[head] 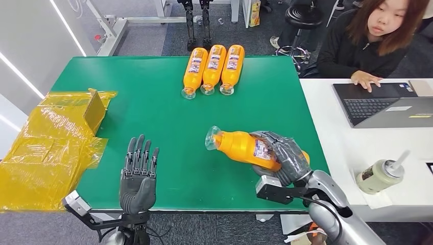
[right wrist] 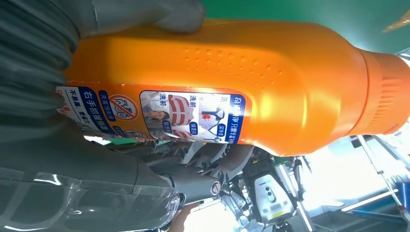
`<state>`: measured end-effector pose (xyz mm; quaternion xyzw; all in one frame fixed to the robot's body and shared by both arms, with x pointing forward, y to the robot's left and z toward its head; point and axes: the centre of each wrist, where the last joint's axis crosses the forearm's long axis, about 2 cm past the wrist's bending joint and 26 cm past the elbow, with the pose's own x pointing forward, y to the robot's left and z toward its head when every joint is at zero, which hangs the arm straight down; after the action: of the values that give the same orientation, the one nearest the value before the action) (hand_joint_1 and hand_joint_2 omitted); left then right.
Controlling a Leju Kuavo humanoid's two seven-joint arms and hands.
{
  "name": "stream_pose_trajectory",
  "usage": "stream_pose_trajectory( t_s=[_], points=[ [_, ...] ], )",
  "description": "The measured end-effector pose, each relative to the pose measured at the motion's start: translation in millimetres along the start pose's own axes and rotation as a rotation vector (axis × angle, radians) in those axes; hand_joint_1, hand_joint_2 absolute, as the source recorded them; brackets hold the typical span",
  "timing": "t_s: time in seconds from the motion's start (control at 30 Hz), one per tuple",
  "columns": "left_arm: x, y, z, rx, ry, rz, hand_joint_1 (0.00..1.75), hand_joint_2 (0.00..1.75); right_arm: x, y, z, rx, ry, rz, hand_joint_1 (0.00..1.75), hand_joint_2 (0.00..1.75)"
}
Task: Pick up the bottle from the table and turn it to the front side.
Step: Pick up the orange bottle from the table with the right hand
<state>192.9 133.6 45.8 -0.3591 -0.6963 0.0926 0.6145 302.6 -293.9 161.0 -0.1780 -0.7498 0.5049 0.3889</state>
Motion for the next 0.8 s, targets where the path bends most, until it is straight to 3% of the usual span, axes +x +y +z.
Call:
stream_pose_trajectory(
  t_s=[0.2,0.53,0.8],
  points=[
    [-5.6,-9.2,-5.2,-0.070,0.044,0.100,0.00,1.75,26.5,25.6,-22.6,-0.027,-0.066,-0.122,1.75,1.75],
    [-7.6,-19.3,-22.4,-0.121,0.069,0.090,0.00,1.75,77.5,58.4,-65.1,-0.093,-0.134,-0.322,1.75,1.75],
    [-7.9,-17.8,-25.6,-0.102,0.067,0.078,0.00,1.75,98.3,94.9,-77.4,-0.047,-0.185,-0.483,1.75,1.75]
  ],
)
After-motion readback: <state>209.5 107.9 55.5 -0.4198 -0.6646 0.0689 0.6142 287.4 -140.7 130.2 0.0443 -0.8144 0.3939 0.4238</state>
